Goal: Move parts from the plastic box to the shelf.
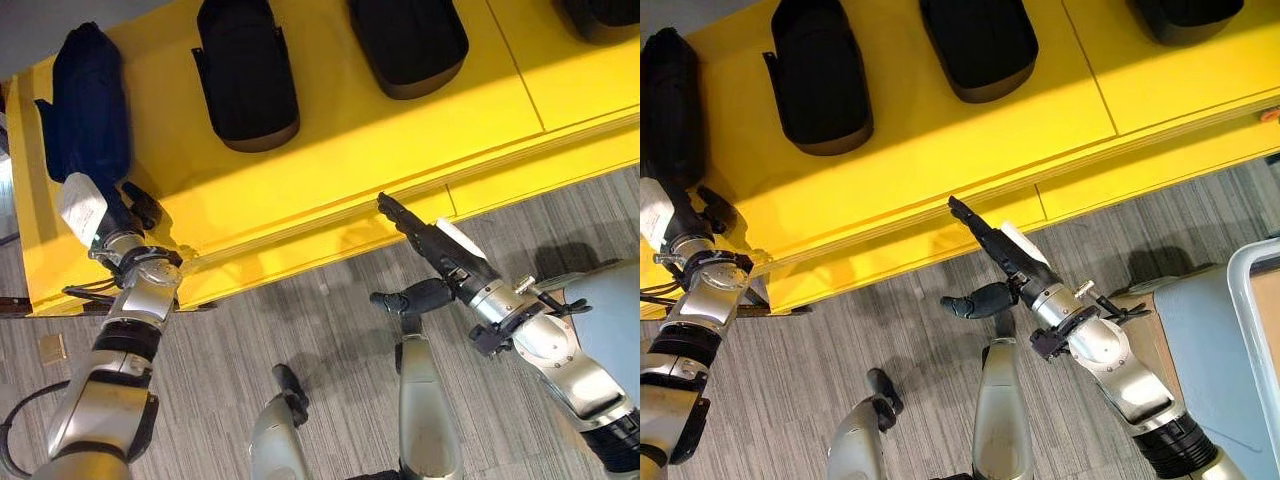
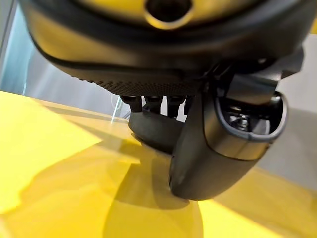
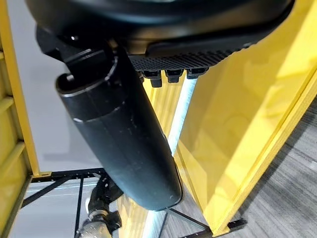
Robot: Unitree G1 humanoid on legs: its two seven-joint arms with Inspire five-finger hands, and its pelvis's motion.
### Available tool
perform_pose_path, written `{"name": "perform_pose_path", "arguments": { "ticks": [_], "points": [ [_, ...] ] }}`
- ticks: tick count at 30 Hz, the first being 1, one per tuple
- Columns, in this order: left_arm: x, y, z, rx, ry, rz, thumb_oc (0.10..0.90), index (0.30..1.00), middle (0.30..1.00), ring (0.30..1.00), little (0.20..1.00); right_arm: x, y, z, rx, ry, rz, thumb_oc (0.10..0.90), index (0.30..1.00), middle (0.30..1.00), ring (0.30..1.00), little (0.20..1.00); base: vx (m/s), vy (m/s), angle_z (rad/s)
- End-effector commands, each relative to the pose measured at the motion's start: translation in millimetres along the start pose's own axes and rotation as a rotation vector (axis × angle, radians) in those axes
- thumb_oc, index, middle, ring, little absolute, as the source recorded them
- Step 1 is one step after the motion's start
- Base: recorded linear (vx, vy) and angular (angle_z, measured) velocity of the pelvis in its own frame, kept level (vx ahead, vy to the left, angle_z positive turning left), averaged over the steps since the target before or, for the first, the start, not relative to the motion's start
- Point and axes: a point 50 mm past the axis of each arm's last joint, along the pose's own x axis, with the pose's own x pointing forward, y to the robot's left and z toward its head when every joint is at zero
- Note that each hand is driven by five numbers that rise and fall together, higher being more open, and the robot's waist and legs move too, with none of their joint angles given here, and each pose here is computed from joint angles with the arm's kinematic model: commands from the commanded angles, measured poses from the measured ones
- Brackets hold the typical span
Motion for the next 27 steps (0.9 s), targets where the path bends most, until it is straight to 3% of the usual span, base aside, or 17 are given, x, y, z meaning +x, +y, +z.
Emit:
{"name": "perform_pose_path", "arguments": {
  "ticks": [1, 8, 17, 23, 27],
  "points": [
    [13, 25, -3, 0.101, -0.076, 0.055, 0.900, 1.000, 1.000, 1.000, 1.000, 6, -2, 53, 0.009, -0.337, -0.058, 0.900, 1.000, 1.000, 1.000, 1.000, 0.00, 0.000, 0.00],
    [-5, 17, -25, 0.117, -0.043, -0.022, 0.900, 1.000, 1.000, 1.000, 1.000, 4, -5, 51, -0.001, -0.331, -0.082, 0.900, 1.000, 1.000, 1.000, 1.000, 0.00, -0.003, 0.01],
    [-7, 16, -36, 0.177, -0.020, -0.072, 0.900, 1.000, 1.000, 1.000, 1.000, 2, -8, 49, -0.012, -0.318, -0.086, 0.900, 1.000, 1.000, 1.000, 1.000, 0.01, 0.004, 0.00],
    [16, 49, -41, 0.329, -0.012, 0.091, 0.900, 1.000, 1.000, 1.000, 1.000, 2, -14, 51, -0.039, -0.299, -0.055, 0.900, 1.000, 1.000, 1.000, 1.000, 0.01, 0.070, -0.01],
    [24, 56, -39, 0.320, -0.005, 0.120, 0.900, 1.000, 1.000, 1.000, 1.000, 1, -14, 50, -0.046, -0.294, -0.042, 0.900, 1.000, 1.000, 1.000, 1.000, 0.02, 0.052, -0.01]
  ]
}}
